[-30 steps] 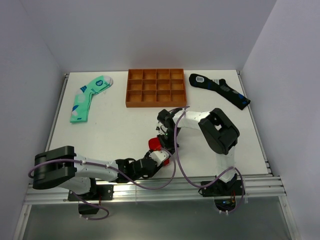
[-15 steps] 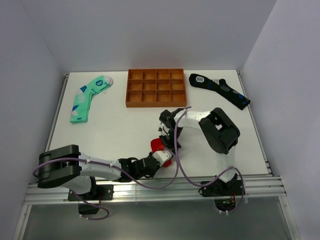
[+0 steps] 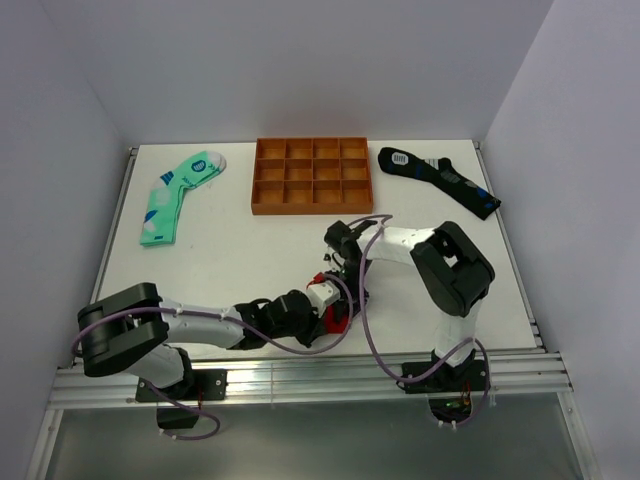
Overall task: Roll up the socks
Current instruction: Roll the sock at the center of the board.
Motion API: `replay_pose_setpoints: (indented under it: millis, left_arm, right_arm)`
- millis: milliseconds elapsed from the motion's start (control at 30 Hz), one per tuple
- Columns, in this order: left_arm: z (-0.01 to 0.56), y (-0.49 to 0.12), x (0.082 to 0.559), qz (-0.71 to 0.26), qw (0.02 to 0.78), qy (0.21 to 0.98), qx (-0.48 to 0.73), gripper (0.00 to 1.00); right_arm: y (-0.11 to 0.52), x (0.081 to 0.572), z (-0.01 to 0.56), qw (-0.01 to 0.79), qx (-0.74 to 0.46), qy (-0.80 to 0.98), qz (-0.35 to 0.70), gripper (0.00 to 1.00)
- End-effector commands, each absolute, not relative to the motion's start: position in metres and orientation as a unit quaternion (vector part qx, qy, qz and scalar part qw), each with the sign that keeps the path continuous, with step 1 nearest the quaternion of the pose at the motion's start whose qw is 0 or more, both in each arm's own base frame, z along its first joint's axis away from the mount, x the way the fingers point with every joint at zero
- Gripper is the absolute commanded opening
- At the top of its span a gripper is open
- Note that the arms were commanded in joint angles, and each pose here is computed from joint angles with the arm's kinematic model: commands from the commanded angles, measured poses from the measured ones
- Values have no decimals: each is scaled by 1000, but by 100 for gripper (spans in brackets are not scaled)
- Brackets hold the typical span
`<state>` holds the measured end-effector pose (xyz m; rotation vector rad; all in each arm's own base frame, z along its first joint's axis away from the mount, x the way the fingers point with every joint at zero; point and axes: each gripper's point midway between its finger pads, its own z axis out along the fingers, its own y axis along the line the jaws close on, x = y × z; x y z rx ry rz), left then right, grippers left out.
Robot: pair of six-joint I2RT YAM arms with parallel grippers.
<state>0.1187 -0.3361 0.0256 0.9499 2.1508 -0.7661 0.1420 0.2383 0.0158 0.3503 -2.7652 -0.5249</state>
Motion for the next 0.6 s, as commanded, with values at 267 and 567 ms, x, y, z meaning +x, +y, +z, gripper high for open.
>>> replay_pose_setpoints:
  millis: [267,567]
  left_arm:
    - [14,-332,82,-388,191,834,342,0]
    - [12,-318,93,-410,157,855,276,0]
  right_arm:
    - [262,219,33,-78,134,-967,-201,51]
    - [260,248,69,-168,118,-953,-221,52]
